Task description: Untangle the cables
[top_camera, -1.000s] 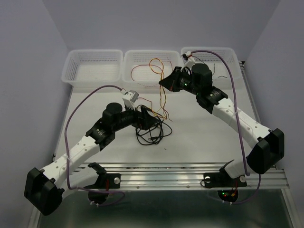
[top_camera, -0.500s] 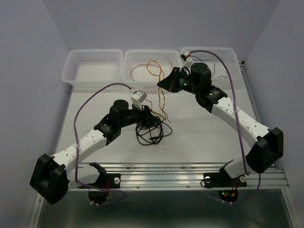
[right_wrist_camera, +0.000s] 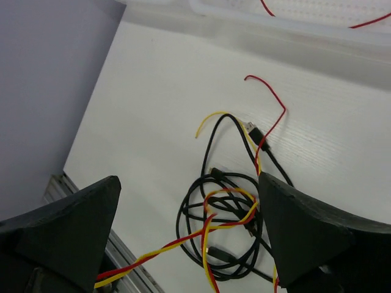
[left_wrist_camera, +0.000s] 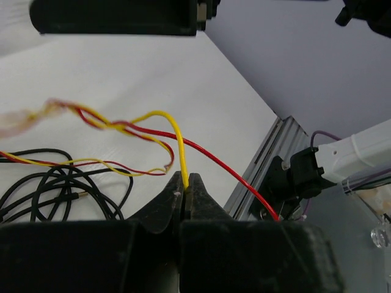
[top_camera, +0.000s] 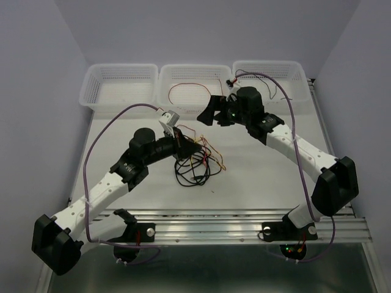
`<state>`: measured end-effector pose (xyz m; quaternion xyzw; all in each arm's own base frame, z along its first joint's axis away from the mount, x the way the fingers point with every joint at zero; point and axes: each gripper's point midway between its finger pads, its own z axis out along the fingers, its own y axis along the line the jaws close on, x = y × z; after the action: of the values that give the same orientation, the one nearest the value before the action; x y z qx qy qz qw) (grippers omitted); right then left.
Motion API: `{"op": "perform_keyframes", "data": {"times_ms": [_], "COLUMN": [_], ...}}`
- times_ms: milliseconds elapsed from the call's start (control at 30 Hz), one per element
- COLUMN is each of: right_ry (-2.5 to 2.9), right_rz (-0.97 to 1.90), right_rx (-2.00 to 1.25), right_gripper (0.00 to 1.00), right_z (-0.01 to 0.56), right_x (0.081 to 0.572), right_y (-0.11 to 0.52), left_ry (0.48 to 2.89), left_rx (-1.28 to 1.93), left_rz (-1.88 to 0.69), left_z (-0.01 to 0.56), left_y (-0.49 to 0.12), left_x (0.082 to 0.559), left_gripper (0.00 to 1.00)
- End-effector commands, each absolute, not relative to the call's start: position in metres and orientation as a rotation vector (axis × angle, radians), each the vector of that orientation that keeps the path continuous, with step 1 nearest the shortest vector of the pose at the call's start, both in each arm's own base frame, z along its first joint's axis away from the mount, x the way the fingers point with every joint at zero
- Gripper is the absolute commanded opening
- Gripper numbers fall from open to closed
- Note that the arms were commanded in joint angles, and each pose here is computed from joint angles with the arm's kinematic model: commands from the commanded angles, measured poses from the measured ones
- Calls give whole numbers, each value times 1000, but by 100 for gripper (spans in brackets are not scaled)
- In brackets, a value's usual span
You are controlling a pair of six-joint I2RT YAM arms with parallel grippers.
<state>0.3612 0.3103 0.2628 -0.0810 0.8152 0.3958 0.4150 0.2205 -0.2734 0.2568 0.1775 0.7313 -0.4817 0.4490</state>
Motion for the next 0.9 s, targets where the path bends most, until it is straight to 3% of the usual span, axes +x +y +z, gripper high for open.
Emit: {"op": "perform_keyframes", "data": {"times_ms": [0, 367, 600, 867], "right_ry": [2016, 1949, 1977, 2072], "right_rz": [900, 907, 1172, 1209], "right_rx": [-258, -291, -622, -658], "right_gripper": [100, 100, 100, 100], "right_z": [264, 307, 298, 268], "right_x": [353, 297, 237, 244], "right_y": [295, 259, 282, 297], "left_ry": [1847, 1912, 1920, 1914], "left_rx": [350, 293, 322, 336], "left_rz": [-1191, -1175, -1174, -1176], "left_z": [273, 261, 256, 257], "left_y": [-273, -277, -278, -279], "left_x": [227, 237, 236, 235], "left_gripper": [0, 0, 0, 0]}}
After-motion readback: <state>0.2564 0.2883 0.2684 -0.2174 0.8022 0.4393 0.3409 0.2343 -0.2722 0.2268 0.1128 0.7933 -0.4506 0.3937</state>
